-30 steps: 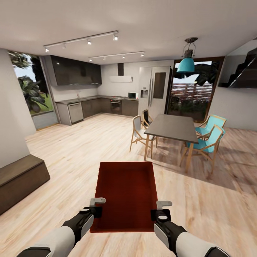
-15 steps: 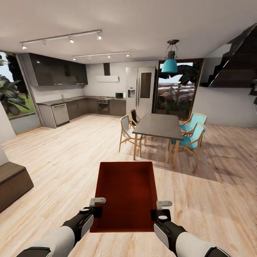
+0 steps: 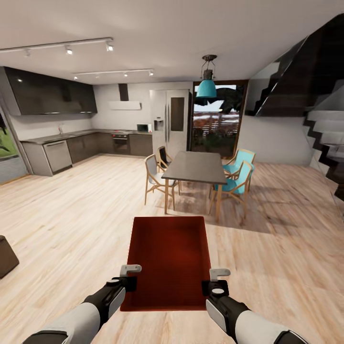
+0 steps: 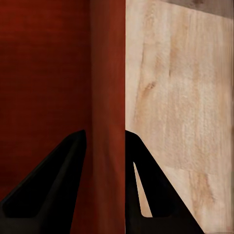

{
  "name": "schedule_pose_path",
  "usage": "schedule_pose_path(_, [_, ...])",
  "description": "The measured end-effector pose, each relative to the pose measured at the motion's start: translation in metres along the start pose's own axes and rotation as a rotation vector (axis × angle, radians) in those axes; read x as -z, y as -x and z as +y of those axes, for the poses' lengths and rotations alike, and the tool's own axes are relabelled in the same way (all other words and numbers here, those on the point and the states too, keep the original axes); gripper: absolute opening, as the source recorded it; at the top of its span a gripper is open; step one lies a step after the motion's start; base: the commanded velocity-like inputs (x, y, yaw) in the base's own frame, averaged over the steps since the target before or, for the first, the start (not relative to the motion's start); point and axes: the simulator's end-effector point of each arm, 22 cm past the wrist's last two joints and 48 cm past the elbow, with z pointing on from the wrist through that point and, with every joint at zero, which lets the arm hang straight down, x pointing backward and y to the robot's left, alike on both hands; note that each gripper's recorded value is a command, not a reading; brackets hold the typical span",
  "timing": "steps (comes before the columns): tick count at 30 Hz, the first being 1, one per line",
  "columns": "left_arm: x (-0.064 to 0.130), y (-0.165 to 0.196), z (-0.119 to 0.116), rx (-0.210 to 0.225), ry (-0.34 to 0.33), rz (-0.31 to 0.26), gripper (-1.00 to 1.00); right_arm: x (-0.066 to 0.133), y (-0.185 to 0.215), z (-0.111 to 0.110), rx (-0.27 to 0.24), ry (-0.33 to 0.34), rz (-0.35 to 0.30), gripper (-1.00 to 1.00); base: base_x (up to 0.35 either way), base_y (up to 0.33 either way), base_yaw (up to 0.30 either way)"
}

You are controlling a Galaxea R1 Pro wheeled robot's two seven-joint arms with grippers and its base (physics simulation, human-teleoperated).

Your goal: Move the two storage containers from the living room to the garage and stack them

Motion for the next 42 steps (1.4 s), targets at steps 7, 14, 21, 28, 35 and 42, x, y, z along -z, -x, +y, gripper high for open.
schedule_pose_path(7, [0.0000, -0.0001, 0.0000, 0.000, 0.000, 0.000, -1.00, 0.0000, 0.0000, 0.0000, 0.000, 0.000, 0.000, -1.00, 0.000, 0.000, -0.243])
schedule_pose_path(14, [0.0000, 0.0001, -0.0001, 0.000, 0.000, 0.000, -1.00, 0.0000, 0.0000, -0.0001, 0.000, 0.000, 0.000, -1.00, 0.000, 0.000, -0.243])
schedule_pose_path(21, [0.0000, 0.0001, -0.0001, 0.000, 0.000, 0.000, -1.00, 0.0000, 0.0001, -0.0001, 0.000, 0.000, 0.000, -1.00, 0.000, 0.000, -0.243])
schedule_pose_path(28, [0.0000, -0.0001, 0.0000, 0.000, 0.000, 0.000, -1.00, 0.0000, -0.0001, 0.0000, 0.000, 0.000, 0.000, -1.00, 0.000, 0.000, -0.243])
schedule_pose_path(35, [0.0000, 0.0003, 0.0000, 0.000, 0.000, -0.001, -1.00, 0.0000, 0.0005, -0.0001, 0.000, 0.000, -0.001, -1.00, 0.000, 0.000, -0.243])
schedule_pose_path(42, [0.0000, 0.0003, -0.0001, 0.000, 0.000, -0.001, -1.00, 0.0000, 0.0004, -0.0001, 0.000, 0.000, -0.001, -1.00, 0.000, 0.000, -0.243])
